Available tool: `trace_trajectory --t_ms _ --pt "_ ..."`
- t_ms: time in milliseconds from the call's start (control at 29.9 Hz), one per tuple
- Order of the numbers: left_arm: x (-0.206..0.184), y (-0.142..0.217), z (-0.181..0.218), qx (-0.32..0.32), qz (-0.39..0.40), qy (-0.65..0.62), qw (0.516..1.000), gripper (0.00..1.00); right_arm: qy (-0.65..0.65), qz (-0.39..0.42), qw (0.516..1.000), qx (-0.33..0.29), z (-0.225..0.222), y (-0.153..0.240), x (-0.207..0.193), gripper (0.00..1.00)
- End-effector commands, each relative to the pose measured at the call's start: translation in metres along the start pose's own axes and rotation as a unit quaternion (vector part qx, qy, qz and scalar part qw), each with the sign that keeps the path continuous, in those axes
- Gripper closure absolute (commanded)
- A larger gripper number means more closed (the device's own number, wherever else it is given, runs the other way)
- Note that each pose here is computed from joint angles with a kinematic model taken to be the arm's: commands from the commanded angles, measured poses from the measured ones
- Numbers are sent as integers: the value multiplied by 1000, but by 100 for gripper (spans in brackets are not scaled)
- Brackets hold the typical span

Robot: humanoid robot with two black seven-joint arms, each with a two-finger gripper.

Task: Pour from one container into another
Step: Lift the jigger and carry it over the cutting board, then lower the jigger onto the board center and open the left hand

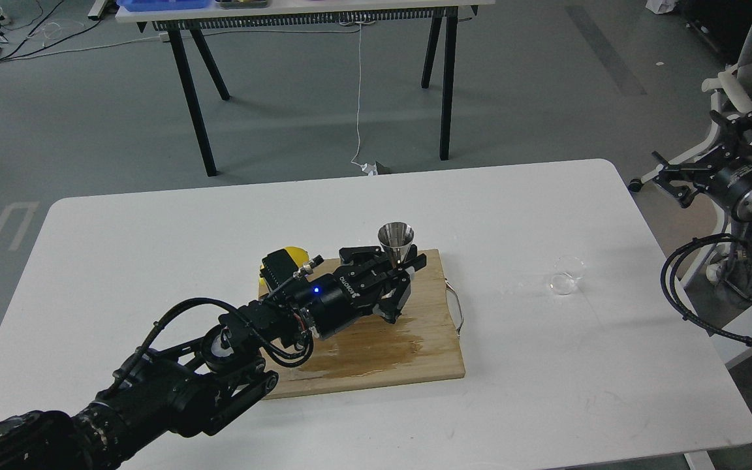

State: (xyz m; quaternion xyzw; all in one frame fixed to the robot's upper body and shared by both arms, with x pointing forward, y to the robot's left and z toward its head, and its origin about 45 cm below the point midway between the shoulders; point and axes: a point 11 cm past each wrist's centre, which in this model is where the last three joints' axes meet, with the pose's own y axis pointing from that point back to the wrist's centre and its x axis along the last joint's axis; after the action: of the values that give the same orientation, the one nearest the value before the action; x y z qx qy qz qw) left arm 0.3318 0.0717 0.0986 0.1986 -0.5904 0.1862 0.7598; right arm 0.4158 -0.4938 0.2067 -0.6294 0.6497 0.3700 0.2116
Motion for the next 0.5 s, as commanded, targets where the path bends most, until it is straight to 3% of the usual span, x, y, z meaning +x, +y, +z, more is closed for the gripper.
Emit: trace_trajectory --t_ms 0,468 --pt "-15 7 1 5 -18 5 1000 96 0 -1 1000 0 0 0 -1 1" --pt "-31 24 -21 41 -48 -2 998 91 4 2 1000 1 -3 2 2 1"
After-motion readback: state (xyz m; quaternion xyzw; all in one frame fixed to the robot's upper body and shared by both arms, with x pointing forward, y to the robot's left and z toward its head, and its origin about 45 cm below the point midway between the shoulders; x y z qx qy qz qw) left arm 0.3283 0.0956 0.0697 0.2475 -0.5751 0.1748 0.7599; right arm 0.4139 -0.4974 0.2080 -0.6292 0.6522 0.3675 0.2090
